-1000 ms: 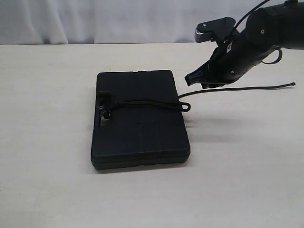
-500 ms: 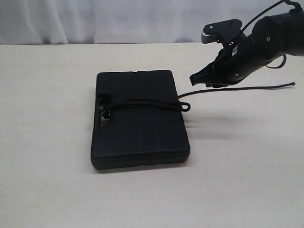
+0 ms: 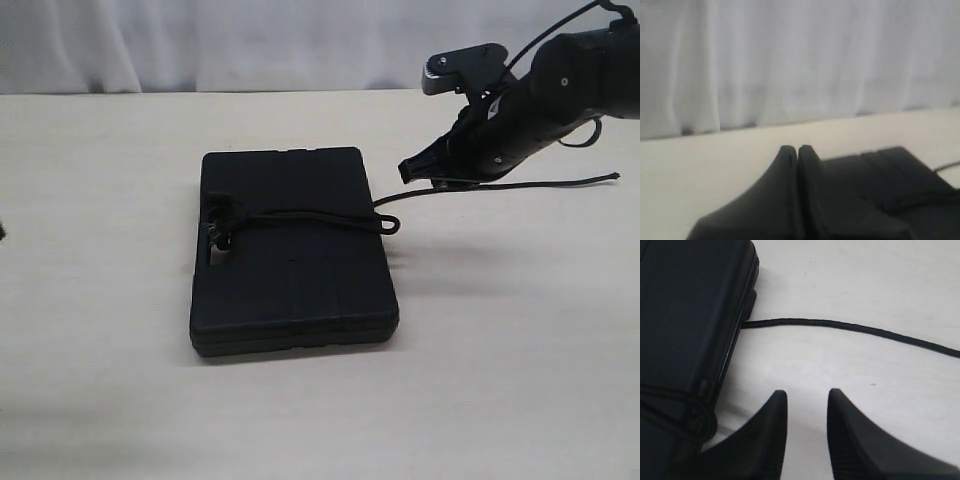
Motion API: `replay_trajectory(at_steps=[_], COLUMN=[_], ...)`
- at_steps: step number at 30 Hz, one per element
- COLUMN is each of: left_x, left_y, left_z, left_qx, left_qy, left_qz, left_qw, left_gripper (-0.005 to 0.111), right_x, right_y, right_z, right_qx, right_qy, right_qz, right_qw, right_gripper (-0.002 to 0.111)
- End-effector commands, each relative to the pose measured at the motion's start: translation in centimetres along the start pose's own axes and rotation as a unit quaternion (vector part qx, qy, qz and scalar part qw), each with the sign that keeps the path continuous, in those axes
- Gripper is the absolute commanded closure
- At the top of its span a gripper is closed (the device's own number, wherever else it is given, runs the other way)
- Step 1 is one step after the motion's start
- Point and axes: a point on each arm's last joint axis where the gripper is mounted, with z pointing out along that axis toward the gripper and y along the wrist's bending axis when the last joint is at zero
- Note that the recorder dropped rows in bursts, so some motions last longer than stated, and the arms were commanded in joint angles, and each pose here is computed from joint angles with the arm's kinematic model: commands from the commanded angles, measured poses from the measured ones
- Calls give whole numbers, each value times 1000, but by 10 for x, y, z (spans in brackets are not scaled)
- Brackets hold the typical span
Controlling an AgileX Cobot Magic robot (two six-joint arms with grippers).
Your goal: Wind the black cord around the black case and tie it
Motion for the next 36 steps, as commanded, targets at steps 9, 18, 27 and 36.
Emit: replay_trajectory(at_steps=[9,18,27,36], left_x=[37,-41,-108,-77], left_y=[9,55,58,26], left_z=[83,139,197,268], left_qx=[64,-146,-206,32], left_qy=[214,193,153,432], left_qz=[14,8,59,118], left_qw=[975,970,965,893], left_gripper=[107,107,107,107], right_x=[5,5,6,21], right_y=[0,1,-12,-52], right_z=[-1,-1,1,8], right_qx=[-1,-6,5,28], right_qy=[27,28,9,16], right_qz=[-14,-7,15,89], right_qw=[1000,1000,1000,996], right_gripper=[81,81,81,81])
